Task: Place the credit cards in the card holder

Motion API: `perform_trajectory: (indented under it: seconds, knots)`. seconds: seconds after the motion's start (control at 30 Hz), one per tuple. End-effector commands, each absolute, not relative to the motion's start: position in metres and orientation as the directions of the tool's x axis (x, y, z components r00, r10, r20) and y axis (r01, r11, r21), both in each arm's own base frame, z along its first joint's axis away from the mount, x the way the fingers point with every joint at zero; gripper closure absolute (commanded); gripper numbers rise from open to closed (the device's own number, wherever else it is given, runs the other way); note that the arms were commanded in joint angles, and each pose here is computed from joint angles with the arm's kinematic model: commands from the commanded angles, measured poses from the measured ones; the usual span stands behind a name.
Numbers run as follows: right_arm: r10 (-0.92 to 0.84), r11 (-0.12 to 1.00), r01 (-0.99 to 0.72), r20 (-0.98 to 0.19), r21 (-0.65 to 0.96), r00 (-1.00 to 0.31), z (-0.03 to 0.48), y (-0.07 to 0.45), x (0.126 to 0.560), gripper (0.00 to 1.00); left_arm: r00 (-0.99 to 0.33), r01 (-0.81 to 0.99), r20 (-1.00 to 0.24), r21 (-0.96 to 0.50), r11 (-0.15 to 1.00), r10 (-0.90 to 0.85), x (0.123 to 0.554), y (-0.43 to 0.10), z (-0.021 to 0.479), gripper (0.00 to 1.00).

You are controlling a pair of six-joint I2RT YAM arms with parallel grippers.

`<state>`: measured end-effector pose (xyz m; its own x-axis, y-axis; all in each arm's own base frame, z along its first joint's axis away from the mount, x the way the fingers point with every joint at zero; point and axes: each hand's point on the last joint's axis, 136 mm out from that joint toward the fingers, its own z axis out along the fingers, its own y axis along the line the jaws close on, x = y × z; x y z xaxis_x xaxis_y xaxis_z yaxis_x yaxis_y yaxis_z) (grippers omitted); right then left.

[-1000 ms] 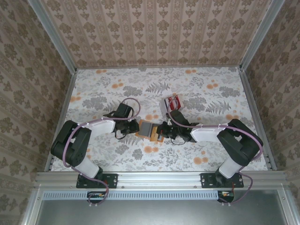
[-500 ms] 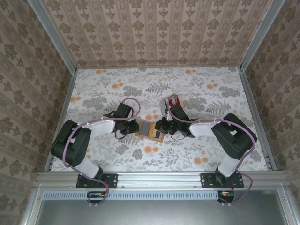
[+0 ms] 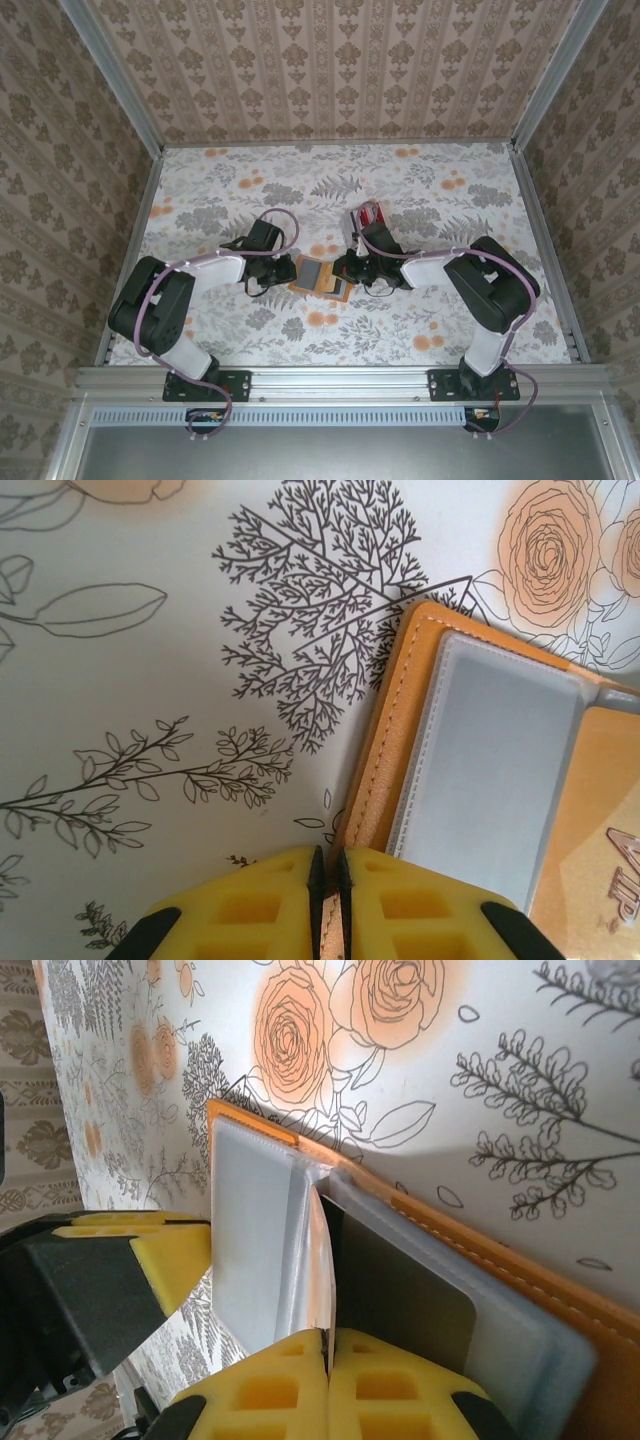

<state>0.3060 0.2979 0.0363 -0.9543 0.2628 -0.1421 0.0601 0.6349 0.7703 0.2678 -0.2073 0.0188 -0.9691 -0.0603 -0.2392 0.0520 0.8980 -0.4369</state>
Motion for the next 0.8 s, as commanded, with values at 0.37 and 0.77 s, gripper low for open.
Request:
perform_trajectory:
  seconds: [0.37,0.77]
  knots:
    - [0.26,0.628,0.1,-0.086,0.772,-0.962,0.018,0.307,0.311,0.94,-0.986,0.019,-0.16,-0.424,0.905,-0.054,0.253,-0.205,-0.004,0.85]
    - [0.194,0.669,0.029,-0.137,0.743,-0.971,0.031,0.317,0.308,0.94,-0.985,0.027,-0.164,-0.421,0.907,-0.046,0.254,-0.206,-0.001,0.86]
